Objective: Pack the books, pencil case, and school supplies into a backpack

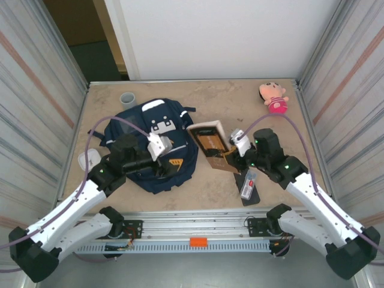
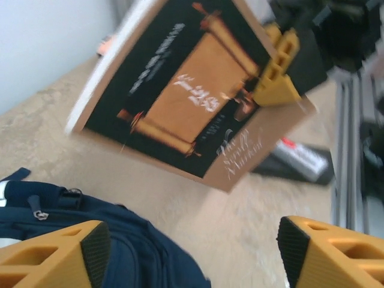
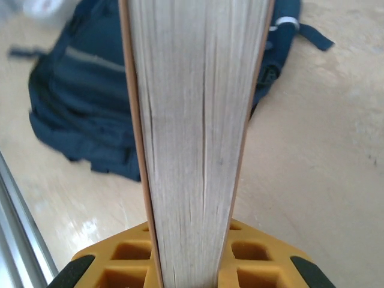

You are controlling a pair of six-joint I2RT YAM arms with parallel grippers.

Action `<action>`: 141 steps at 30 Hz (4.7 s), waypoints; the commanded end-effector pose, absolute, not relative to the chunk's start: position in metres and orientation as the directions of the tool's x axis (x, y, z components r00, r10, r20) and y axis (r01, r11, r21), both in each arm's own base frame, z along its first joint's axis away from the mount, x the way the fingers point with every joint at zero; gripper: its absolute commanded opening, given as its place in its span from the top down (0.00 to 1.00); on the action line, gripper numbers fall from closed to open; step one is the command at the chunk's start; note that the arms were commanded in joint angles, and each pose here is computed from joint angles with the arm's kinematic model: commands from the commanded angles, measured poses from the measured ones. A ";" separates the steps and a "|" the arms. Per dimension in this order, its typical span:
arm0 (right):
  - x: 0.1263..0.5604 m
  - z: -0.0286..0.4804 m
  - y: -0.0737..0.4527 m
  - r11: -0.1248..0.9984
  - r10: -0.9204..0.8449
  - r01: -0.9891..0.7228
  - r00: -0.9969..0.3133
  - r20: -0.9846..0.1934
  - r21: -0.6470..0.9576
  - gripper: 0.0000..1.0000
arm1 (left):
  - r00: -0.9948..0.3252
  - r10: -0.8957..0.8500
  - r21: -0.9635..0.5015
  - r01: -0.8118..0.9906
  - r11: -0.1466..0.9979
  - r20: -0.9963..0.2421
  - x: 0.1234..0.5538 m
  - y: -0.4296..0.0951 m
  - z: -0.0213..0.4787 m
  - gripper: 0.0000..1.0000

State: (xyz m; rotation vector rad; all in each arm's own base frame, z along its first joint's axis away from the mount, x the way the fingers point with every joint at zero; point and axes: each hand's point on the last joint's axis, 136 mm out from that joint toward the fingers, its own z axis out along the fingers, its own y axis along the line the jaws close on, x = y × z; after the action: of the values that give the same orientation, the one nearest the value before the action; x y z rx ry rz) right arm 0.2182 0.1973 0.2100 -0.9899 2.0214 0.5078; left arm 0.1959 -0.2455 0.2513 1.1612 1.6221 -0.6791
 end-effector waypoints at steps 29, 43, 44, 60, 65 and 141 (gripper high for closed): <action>0.214 0.252 0.239 0.313 -0.487 -0.939 -0.030 -0.873 -0.142 0.48 | 0.074 0.360 0.131 0.982 0.138 -0.930 0.177 -0.250 0.226 0.94; 0.213 0.278 0.196 0.457 0.113 -0.826 -0.313 -0.943 0.329 0.01 | 0.025 0.077 0.036 0.990 0.137 -0.997 0.179 -0.245 0.288 0.99; 0.213 0.277 0.197 0.450 0.123 -0.824 -0.326 -0.937 0.346 0.01 | 0.013 0.072 0.023 0.991 0.133 -0.997 0.180 -0.247 0.290 0.99; 0.210 0.312 0.155 0.606 0.242 -0.734 -0.197 -0.950 0.306 0.01 | -0.173 0.186 -0.101 0.934 0.344 -0.967 0.232 -0.244 0.266 1.00; 0.199 0.297 0.166 0.537 0.214 -0.779 -0.245 -0.946 0.323 0.01 | -0.124 0.138 -0.091 0.971 0.220 -0.983 0.216 -0.254 0.282 1.00; 0.284 0.196 0.183 0.670 0.210 -0.417 -0.687 -0.696 0.614 1.00 | -0.356 0.723 0.273 0.756 0.596 -0.593 0.290 -0.192 0.143 0.98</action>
State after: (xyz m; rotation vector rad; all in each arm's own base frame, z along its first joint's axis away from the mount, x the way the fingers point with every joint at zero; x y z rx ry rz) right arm 0.2800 0.1826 0.1732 -0.1358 2.1862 1.0331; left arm 0.2754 -0.1777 0.0936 1.2588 2.2478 0.0002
